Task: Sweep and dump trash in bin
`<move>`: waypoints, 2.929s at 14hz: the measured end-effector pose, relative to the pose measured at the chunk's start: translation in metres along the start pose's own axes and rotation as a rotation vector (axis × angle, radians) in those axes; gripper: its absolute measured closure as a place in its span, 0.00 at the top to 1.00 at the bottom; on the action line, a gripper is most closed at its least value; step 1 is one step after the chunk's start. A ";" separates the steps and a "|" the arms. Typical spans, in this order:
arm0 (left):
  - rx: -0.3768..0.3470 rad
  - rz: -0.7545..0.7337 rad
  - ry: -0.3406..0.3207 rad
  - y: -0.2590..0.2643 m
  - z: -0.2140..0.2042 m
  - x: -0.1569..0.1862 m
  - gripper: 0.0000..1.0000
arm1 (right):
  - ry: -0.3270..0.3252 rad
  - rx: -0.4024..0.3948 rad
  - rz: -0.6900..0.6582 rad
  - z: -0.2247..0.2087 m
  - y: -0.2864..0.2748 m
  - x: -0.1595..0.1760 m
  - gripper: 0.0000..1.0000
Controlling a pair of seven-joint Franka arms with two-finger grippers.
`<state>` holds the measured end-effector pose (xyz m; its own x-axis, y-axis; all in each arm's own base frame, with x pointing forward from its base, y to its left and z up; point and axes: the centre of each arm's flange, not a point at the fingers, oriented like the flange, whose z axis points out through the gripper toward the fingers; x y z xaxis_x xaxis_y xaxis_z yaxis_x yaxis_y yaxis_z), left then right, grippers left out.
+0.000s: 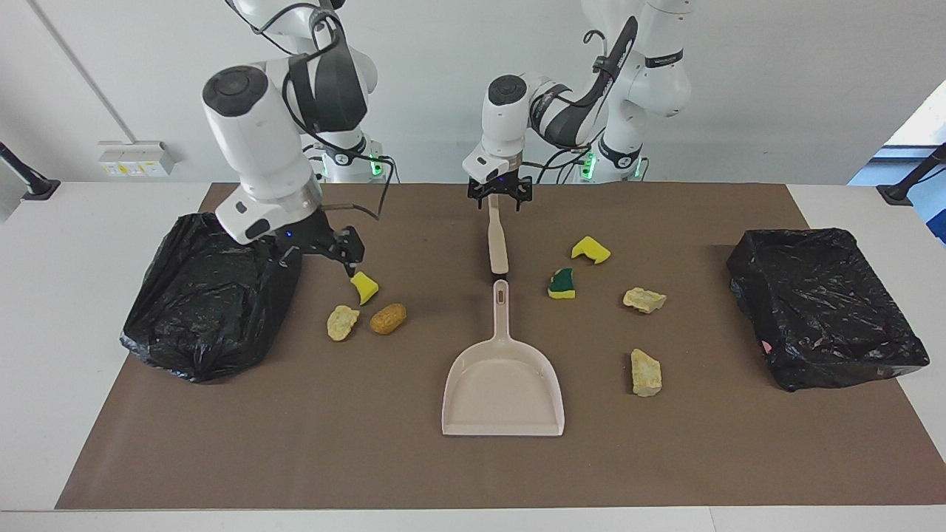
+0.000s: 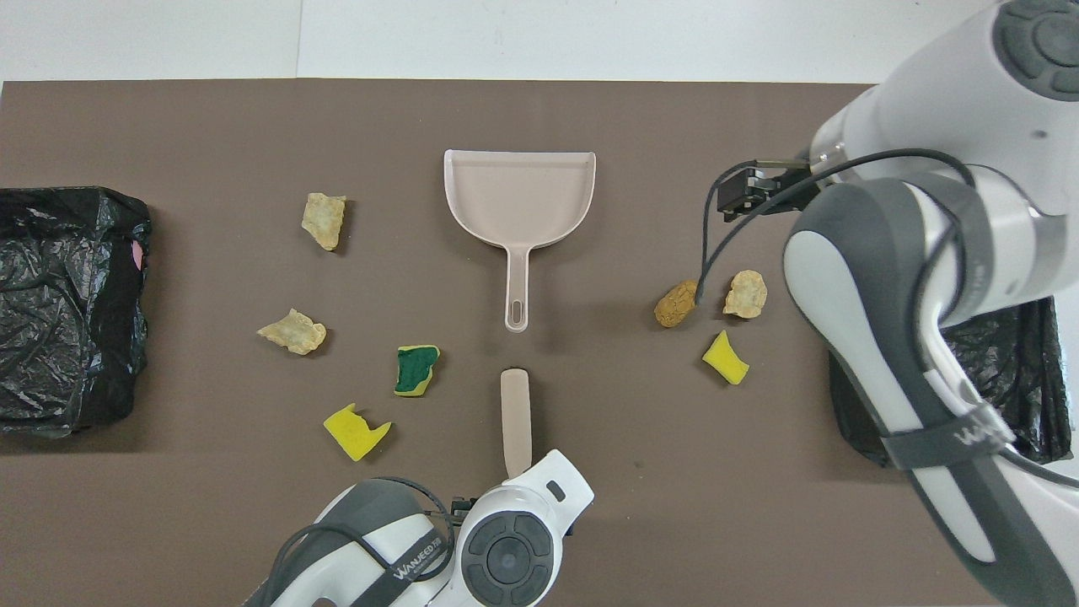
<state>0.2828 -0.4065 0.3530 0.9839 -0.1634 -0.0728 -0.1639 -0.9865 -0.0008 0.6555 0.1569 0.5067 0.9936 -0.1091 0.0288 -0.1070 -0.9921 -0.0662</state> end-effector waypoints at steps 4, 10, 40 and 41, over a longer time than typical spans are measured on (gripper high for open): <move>0.001 0.027 0.001 0.008 0.000 -0.011 0.60 | -0.042 0.027 0.038 0.047 -0.089 -0.015 1.00; 0.000 0.024 -0.011 0.009 0.003 -0.015 0.46 | -0.083 0.066 0.016 0.083 -0.137 -0.031 1.00; 0.010 -0.099 -0.159 -0.337 -0.112 0.094 0.27 | -0.085 0.082 -0.078 0.177 -0.212 -0.067 0.32; 0.003 -0.125 -0.146 -0.354 -0.110 0.097 0.27 | -0.081 0.084 -0.092 0.175 -0.211 -0.066 0.32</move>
<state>0.4439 -0.0746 0.4564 0.9757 -0.0360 -0.2162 -0.0416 -0.9989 -0.0214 0.6190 0.3840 0.3439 0.9991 -0.0096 -0.0416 -0.0158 -0.9886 -0.1500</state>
